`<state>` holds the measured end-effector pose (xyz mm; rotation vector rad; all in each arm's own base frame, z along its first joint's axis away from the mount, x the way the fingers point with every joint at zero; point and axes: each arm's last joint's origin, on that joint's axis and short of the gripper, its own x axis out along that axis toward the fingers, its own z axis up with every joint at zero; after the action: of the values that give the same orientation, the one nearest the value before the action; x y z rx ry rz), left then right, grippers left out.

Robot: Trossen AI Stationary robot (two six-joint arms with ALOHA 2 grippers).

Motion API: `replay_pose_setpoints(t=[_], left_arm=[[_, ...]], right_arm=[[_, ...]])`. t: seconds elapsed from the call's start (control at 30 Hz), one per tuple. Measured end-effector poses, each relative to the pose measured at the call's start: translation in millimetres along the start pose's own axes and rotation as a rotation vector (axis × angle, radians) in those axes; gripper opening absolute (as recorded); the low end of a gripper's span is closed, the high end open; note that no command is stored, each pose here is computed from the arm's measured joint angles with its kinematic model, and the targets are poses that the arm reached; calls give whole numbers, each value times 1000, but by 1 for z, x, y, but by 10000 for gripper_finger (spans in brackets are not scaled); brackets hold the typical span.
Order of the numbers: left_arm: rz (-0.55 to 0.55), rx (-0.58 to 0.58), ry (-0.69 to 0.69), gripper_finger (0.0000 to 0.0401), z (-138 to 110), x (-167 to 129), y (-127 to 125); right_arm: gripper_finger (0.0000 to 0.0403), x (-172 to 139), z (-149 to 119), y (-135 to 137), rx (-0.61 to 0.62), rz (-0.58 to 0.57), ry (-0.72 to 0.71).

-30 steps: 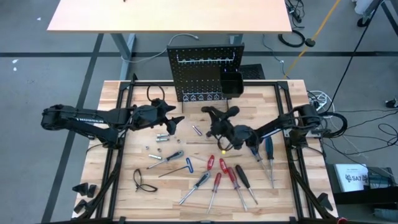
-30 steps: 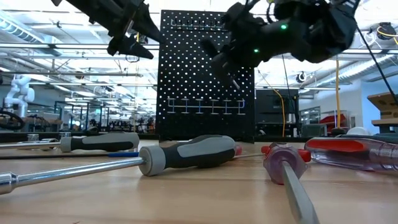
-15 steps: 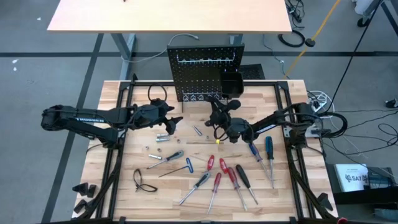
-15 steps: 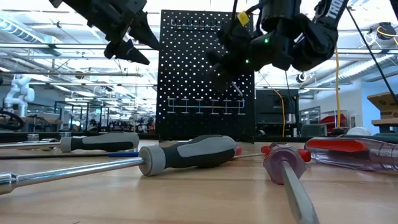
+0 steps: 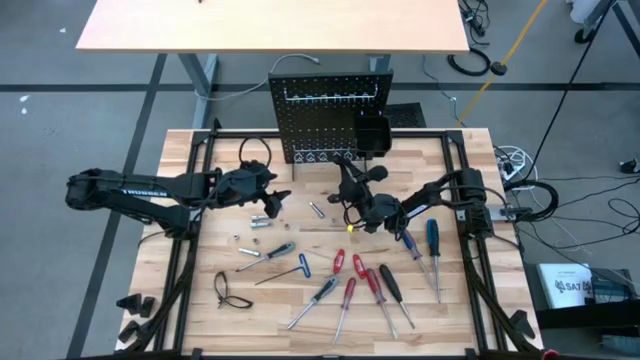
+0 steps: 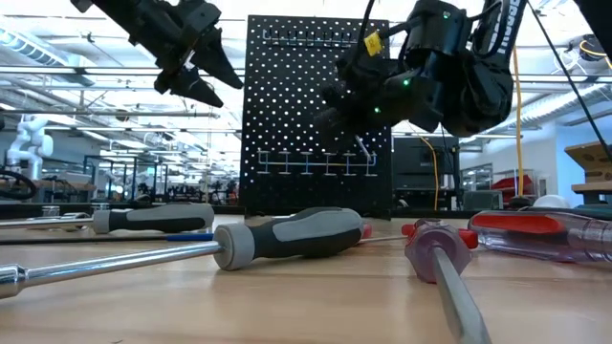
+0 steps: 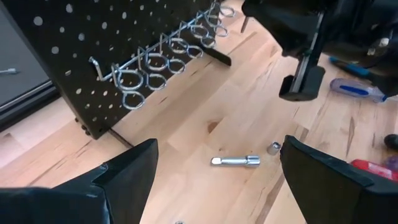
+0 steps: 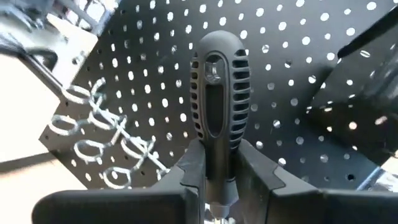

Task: Hang tools onto peg board
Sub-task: Hang the black screwdriver on the pegboard

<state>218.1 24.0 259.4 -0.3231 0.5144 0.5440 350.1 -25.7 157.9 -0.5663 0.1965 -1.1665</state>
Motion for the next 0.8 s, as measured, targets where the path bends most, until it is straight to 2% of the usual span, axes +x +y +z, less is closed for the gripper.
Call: replay_pose_setpoints(t=[0.2, 0.33, 0.57, 0.8], left_arm=[[14, 11, 27, 336, -3, 0, 2], [15, 19, 52, 336, -5, 0, 3], [-10, 19, 65, 336, -5, 0, 2], [-17, 30, 104, 336, -8, 0, 3]], right_arm=[[48, 9, 13, 2, -94, 29, -83], [48, 20, 21, 0, -137, -5, -86], [48, 34, 19, -5, -134, -46, -59], [48, 36, 19, -4, -255, -27, -93]])
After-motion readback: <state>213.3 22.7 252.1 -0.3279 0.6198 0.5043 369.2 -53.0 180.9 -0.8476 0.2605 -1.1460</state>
